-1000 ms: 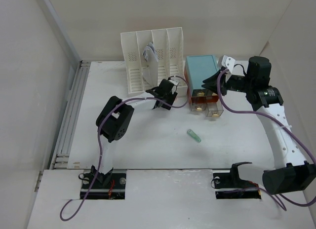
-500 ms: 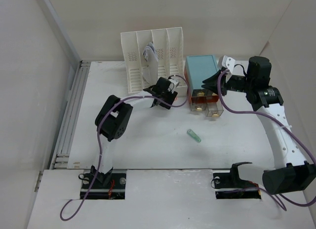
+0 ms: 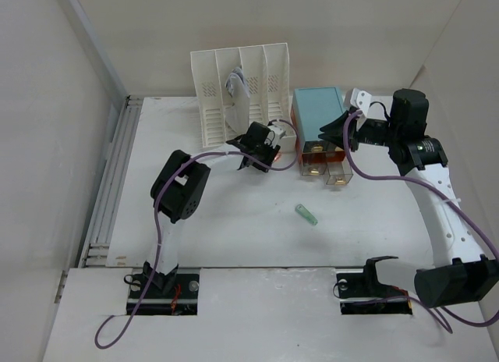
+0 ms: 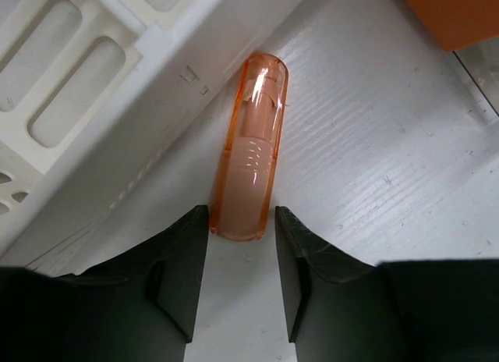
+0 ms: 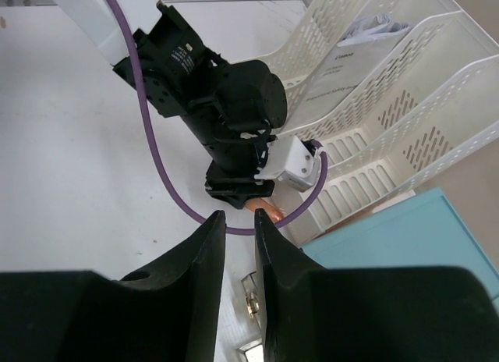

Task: Organize the desk

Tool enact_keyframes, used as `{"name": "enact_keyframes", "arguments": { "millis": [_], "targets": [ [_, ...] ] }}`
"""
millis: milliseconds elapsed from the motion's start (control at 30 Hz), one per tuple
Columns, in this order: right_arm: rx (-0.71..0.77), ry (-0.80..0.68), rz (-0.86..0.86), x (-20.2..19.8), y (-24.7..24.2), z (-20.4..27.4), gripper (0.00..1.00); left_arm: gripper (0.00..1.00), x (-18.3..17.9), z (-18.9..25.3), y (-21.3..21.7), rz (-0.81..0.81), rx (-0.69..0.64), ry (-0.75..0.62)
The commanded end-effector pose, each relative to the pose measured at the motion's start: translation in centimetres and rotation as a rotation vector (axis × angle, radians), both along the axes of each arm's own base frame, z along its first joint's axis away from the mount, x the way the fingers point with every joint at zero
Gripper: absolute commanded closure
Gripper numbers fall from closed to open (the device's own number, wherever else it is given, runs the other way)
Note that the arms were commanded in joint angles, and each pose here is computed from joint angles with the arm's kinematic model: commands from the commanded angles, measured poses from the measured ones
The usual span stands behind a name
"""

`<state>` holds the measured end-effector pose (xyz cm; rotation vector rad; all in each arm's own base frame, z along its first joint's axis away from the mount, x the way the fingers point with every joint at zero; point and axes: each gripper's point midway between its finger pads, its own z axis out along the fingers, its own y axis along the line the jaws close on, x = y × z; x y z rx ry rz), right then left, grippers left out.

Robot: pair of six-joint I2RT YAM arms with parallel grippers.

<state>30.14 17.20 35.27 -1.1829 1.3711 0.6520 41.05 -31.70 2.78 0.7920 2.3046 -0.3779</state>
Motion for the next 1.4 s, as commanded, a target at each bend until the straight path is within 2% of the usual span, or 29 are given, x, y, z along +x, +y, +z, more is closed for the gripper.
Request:
{"name": "enact_keyframes", "arguments": {
  "millis": [0,67,200,300,400,733,900,1067,1167,1367],
  "targets": [
    [0.01,-0.061,0.03,-1.1,0.0,1.4,0.73,0.65,0.3,0.7,-0.5,-0.01,-0.03,-0.005],
    [0.014,-0.061,0.038,-1.2,0.1,1.5,0.73,0.68,0.2,0.1,-0.5,-0.003,-0.028,0.008],
    [0.013,-0.052,0.038,-1.2,0.1,1.1,0.73,0.8,-0.1,-0.5,-0.2,0.005,-0.027,0.021],
    [0.013,-0.052,0.038,-1.2,0.1,1.1,0.73,0.92,-0.6,0.8,-0.7,0.009,-0.058,0.003],
    [0.006,-0.06,0.031,-1.0,0.0,1.1,0.73,0.99,-1.3,2.6,-0.8,0.01,-0.084,-0.028],
    [-0.019,-0.092,-0.05,-0.5,-1.1,1.6,0.73,1.0,-5.2,10.8,-2.0,0.017,-0.204,-0.141],
    [-0.04,-0.165,-0.258,1.2,-3.5,3.7,0.73,1.0,-8.3,14.0,-3.3,-0.033,-0.283,-0.158],
    [-0.013,-0.23,-0.47,1.9,-6.5,5.4,0.73,1.0,-11.9,17.3,-6.6,-0.179,-0.399,-0.161],
    [0.006,-0.265,-0.575,2.2,-8.5,6.6,0.72,1.0,-12.8,17.7,-8.3,-0.255,-0.445,-0.142],
    [0.031,-0.287,-0.642,1.8,-10.3,7.5,0.72,1.0,-12.6,16.8,-13.0,-0.395,-0.496,-0.081]
  ]
}}
